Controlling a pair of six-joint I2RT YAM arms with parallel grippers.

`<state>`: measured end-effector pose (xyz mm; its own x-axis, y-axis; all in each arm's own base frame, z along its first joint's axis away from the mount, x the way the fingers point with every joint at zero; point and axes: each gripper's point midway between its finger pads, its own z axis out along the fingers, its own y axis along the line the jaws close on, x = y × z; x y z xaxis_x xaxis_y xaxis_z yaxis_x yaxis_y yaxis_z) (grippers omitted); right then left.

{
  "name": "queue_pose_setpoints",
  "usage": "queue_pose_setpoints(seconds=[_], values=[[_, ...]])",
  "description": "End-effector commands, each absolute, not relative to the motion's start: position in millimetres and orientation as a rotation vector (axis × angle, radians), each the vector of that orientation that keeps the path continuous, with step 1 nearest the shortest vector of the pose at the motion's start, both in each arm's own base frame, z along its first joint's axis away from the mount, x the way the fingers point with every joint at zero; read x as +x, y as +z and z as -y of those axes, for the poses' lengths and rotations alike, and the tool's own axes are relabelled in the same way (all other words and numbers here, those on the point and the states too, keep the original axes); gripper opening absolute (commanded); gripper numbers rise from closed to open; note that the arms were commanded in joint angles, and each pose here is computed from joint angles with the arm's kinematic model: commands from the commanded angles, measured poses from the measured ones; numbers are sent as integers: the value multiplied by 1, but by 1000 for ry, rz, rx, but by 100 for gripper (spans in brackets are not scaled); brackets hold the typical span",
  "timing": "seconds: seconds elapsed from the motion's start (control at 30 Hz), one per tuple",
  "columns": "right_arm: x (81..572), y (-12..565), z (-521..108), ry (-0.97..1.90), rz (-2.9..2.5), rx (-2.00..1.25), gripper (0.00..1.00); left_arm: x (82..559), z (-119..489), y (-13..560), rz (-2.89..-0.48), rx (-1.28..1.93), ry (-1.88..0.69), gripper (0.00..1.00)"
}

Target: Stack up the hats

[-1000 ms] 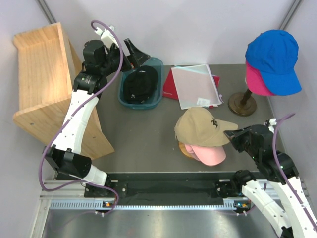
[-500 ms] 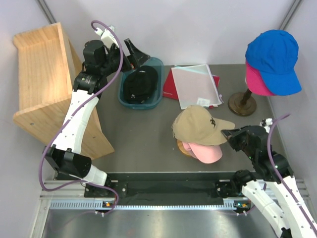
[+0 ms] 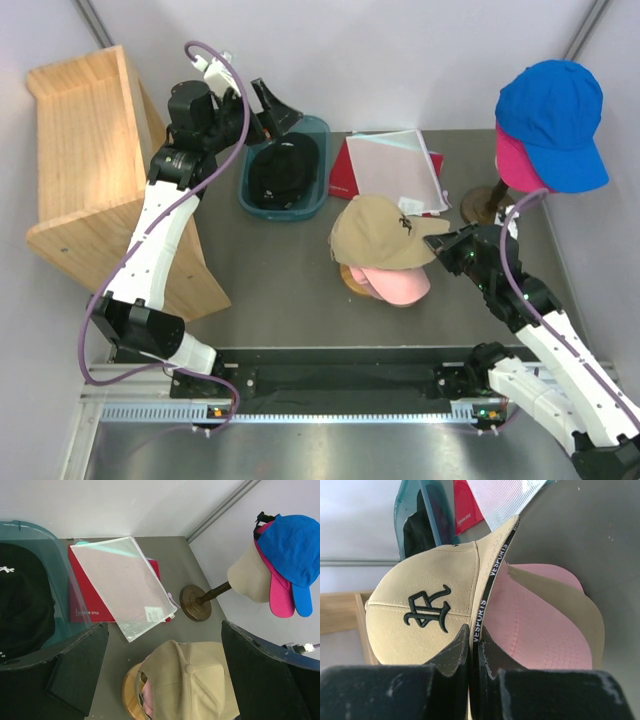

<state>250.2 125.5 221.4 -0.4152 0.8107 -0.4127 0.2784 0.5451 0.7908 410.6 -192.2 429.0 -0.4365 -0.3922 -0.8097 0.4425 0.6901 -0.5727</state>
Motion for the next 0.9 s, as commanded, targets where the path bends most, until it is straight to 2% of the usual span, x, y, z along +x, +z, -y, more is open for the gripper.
queue_pose_setpoints(seconds=[0.0, 0.13, 0.53, 0.77, 0.87], values=[[230, 204, -102, 636, -1994, 752, 0, 415, 186, 437, -1744, 64, -896, 99], [214, 198, -88, 593, -1984, 732, 0, 416, 187, 430, -1757, 63, -901, 99], [194, 118, -78, 364, -2253, 784, 0, 418, 189, 424, -1768, 62, -915, 99], [189, 114, -69, 296, -2273, 772, 0, 422, 189, 416, -1786, 60, -900, 99], [189, 131, -68, 335, -2217, 772, 10, 426, 187, 400, -1819, 54, -878, 99]])
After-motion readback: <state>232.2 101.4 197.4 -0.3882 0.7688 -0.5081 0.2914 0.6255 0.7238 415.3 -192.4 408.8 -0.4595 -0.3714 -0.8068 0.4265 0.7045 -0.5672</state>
